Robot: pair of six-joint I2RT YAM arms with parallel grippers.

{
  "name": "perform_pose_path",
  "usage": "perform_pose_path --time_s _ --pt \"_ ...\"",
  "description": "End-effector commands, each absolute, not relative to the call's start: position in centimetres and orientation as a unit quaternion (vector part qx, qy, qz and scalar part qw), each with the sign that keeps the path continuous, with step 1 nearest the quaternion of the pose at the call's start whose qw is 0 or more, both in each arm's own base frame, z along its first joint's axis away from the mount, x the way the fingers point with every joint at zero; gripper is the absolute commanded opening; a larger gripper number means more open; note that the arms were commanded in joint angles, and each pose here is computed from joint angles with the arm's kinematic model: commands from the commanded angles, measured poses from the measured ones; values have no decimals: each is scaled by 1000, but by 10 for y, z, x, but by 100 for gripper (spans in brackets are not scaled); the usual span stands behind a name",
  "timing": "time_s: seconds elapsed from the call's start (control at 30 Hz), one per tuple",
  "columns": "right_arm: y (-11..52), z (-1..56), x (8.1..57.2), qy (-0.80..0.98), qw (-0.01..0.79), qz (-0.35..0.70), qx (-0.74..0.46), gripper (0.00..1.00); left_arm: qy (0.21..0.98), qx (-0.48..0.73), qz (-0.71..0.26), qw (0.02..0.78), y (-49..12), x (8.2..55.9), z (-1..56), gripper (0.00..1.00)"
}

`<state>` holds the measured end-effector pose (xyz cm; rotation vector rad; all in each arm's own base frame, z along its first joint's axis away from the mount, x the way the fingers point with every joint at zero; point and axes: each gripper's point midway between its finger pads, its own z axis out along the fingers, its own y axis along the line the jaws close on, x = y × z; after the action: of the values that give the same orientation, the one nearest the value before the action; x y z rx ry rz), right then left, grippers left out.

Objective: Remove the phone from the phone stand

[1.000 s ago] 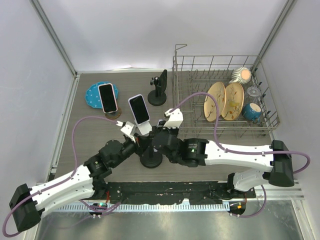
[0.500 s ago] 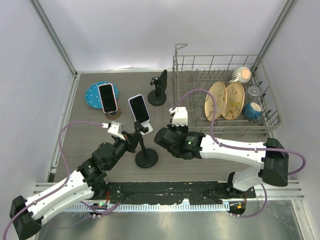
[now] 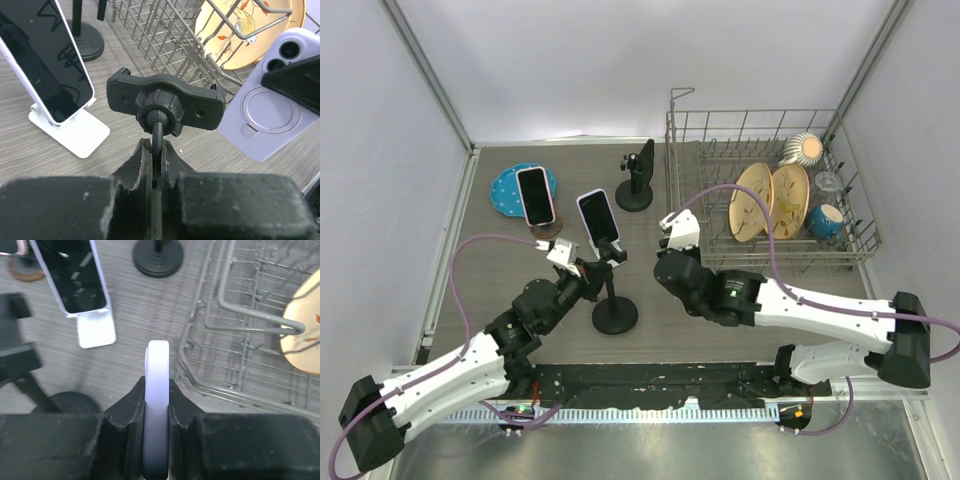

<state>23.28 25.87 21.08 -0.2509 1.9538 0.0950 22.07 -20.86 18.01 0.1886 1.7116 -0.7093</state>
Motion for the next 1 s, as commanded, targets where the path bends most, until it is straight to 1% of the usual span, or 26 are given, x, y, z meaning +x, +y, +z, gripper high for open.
perform_pose_path --time_s 0.0,0.33,0.4,0.43,0.5,0.67,0.7,0.8,0.83,0.9,0.93,0.97 --pt "285 259 222 790 577 159 -132 1 717 118 -320 608 -225 223 197 0" --pt "257 281 206 769 593 206 -119 1 665 142 -302 668 -243 248 233 0" --pt "249 285 205 763 600 214 -111 1 665 154 -293 669 -246 251 224 0" --pt "248 285 204 762 601 215 -111 1 653 152 -300 679 -249 252 231 0" --pt "244 285 203 760 604 215 -110 1 651 158 -301 678 -253 253 225 0" --pt "237 294 200 751 612 227 -104 1 631 165 -322 687 -265 255 232 2" --pt "236 294 200 750 612 227 -104 1 631 166 -324 685 -267 255 230 3" --pt "235 296 199 747 614 233 -103 1 629 163 -331 685 -270 255 231 12" --pt "235 297 199 746 615 234 -101 1 629 162 -329 685 -269 255 230 17" --pt "234 297 199 746 614 235 -100 1 634 163 -327 682 -268 253 225 25" --pt "234 298 198 746 614 237 -100 1 633 155 -326 685 -264 252 228 33" --pt "235 298 198 746 613 238 -101 1 636 153 -324 683 -262 251 226 36"
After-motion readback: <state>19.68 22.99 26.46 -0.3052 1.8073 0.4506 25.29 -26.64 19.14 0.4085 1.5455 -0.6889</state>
